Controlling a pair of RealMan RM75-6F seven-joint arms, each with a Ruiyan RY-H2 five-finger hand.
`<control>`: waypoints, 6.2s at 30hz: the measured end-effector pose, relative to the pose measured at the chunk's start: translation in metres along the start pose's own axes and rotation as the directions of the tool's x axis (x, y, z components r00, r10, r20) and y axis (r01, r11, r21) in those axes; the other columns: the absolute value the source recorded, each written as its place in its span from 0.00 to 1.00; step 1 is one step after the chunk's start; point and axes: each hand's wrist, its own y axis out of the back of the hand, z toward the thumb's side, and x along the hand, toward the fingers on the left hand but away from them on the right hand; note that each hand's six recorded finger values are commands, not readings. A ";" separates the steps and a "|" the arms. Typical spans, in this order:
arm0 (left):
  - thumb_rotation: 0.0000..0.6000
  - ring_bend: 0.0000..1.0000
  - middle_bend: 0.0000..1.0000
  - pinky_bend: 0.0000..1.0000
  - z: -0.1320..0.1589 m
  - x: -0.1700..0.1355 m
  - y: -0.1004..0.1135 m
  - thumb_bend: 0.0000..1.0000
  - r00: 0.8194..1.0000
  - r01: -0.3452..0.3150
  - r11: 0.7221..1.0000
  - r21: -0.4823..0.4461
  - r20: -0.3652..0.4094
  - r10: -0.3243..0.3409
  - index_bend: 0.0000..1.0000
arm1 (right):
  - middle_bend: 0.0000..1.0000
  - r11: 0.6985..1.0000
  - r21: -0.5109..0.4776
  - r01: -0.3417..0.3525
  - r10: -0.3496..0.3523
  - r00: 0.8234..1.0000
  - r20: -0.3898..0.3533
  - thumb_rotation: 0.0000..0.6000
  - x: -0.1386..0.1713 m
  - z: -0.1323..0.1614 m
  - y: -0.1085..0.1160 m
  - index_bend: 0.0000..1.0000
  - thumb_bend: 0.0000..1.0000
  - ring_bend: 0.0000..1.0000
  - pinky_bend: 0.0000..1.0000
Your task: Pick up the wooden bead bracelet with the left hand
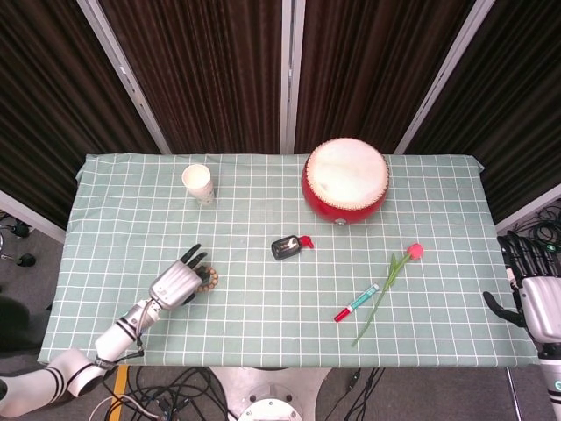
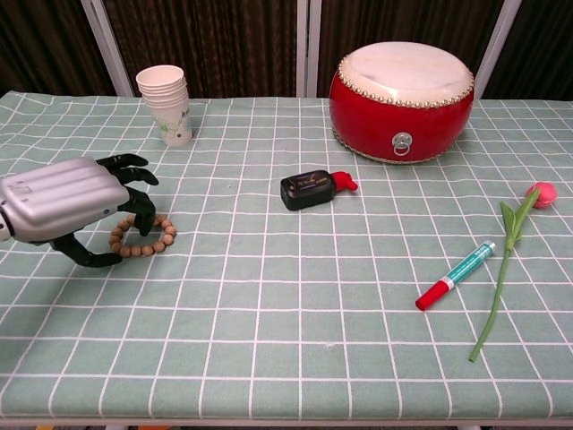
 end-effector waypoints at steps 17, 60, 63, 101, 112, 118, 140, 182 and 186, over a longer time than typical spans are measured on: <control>1.00 0.15 0.46 0.03 -0.002 0.005 -0.018 0.32 0.999 0.031 0.999 -0.031 -0.036 -0.033 0.48 | 0.00 1.000 -0.004 -0.002 0.003 1.000 0.021 1.00 0.004 -0.004 0.000 0.00 0.16 0.00 0.00; 0.38 0.23 0.50 0.10 -0.017 -0.018 0.032 0.49 0.966 -0.121 -0.648 -0.752 0.061 -0.251 0.42 | 0.00 0.997 -0.007 0.074 -0.074 0.997 0.022 1.00 0.010 -0.005 0.020 0.00 0.16 0.00 0.00; 0.38 0.21 0.49 0.10 -0.017 -0.018 0.033 0.49 0.964 -0.108 -0.650 -0.752 0.081 -0.254 0.41 | 0.00 0.996 -0.004 0.084 -0.084 0.996 0.020 1.00 0.010 -0.004 0.023 0.00 0.14 0.00 0.00; 0.65 0.36 0.70 0.12 -0.026 -0.016 0.019 0.47 0.945 -0.228 -0.325 -0.918 -0.129 -0.299 0.65 | 0.00 0.996 0.007 0.092 -0.092 0.995 0.030 1.00 0.010 -0.004 0.034 0.00 0.13 0.00 0.00; 0.48 0.36 0.65 0.12 -0.025 -0.016 0.023 0.53 0.951 -0.218 -0.327 -0.920 -0.125 -0.284 0.60 | 0.00 0.995 0.004 0.097 -0.097 0.995 0.028 1.00 0.011 -0.004 0.034 0.00 0.13 0.00 0.00; 0.54 0.33 0.59 0.12 -0.020 -0.016 0.025 0.55 0.959 -0.184 -0.305 -0.934 -0.102 -0.266 0.51 | 0.00 0.995 0.003 0.101 -0.101 0.995 0.026 1.00 0.011 -0.003 0.036 0.00 0.13 0.00 0.00; 0.55 0.40 0.71 0.12 -0.022 -0.018 0.020 0.39 0.957 -0.191 -0.292 -0.937 -0.112 -0.267 0.63 | 0.00 0.995 0.007 0.097 -0.097 0.995 0.031 1.00 0.010 -0.004 0.035 0.00 0.13 0.00 0.00; 0.59 0.39 0.61 0.13 -0.015 -0.020 0.026 0.75 0.964 -0.174 -0.293 -0.940 -0.101 -0.248 0.54 | 0.00 0.994 0.003 0.110 -0.110 0.994 0.030 1.00 0.013 -0.004 0.038 0.00 0.13 0.00 0.00; 0.59 0.37 0.59 0.13 -0.013 -0.021 0.026 0.78 0.965 -0.161 -0.293 -0.942 -0.089 -0.245 0.51 | 0.00 0.994 0.004 0.108 -0.108 0.994 0.028 1.00 0.013 -0.003 0.038 0.00 0.13 0.00 0.00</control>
